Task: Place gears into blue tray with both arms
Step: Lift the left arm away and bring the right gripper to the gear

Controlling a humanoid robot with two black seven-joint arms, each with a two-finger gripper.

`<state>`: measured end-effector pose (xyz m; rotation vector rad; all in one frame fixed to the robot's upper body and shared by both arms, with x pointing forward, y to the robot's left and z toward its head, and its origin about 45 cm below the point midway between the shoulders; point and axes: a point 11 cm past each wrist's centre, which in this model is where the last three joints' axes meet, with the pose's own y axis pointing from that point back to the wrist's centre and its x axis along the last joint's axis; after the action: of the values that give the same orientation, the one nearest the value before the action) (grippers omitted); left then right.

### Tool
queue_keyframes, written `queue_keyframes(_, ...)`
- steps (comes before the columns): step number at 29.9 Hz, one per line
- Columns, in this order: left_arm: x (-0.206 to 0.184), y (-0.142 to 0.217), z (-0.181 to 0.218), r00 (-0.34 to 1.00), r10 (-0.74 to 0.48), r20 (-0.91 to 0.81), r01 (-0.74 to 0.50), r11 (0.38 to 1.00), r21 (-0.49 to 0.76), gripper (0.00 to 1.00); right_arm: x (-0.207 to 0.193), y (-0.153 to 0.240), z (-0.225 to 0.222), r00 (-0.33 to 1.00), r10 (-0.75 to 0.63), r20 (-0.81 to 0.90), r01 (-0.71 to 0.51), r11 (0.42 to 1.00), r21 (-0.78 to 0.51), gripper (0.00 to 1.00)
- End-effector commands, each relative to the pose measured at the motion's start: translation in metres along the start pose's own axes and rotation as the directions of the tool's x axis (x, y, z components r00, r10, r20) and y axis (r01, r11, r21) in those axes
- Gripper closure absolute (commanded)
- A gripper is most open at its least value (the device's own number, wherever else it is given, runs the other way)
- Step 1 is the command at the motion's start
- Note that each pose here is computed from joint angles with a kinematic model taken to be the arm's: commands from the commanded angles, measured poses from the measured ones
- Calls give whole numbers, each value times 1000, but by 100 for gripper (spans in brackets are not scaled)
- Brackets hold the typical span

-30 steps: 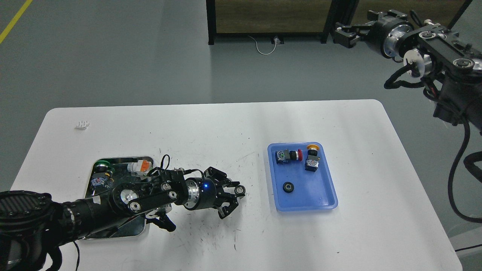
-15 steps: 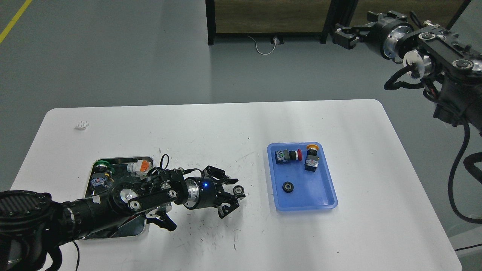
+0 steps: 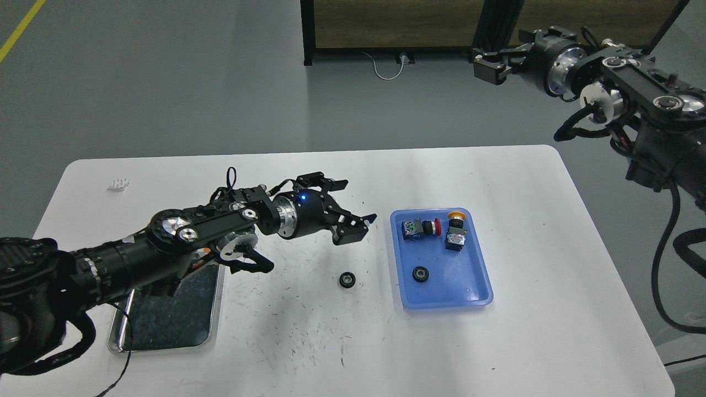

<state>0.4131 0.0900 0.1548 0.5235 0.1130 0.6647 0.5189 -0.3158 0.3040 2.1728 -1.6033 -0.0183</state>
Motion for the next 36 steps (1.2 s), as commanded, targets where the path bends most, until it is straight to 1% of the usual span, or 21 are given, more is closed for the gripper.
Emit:
queue_keyframes(1,82,59,5,990,137,-34,-137,990,-14,3,-43,-9,6,993,-112,-25,111,994,-12,2)
queue_keyframes(4,137,122,-4,968,249,-33,-249,968,3,3,-83,-14,12,977,-206,-61,205,978,-34,2)
queue_keyframes(8,190,216,-21,932,362,-19,-361,931,50,3,-146,-16,25,928,-353,-122,345,935,-82,2)
queue_keyframes(12,220,294,-37,892,452,-8,-449,889,93,3,-204,-11,40,861,-481,-163,463,876,-135,2)
queue_keyframes(16,236,356,-49,850,527,2,-523,842,132,3,-242,-2,66,801,-569,-185,535,820,-205,2)
queue_keyframes(21,242,397,-54,818,574,9,-570,809,143,3,-274,8,97,748,-636,-189,580,766,-279,2)
queue_keyframes(25,244,409,-53,807,590,11,-585,797,147,3,-306,16,118,711,-680,-180,614,725,-312,2)
queue_keyframes(27,245,410,-52,805,594,10,-589,795,144,3,-317,19,127,717,-678,-163,613,724,-316,2)
queue_keyframes(30,245,412,-52,801,599,2,-593,793,142,3,-320,22,142,748,-649,-135,586,743,-324,2)
queue_keyframes(33,245,411,-52,801,599,-4,-592,793,142,3,-321,28,161,755,-647,-101,584,735,-343,2)
queue_keyframes(36,245,411,-51,801,599,-3,-593,793,139,3,-322,31,169,756,-648,-87,584,730,-355,2)
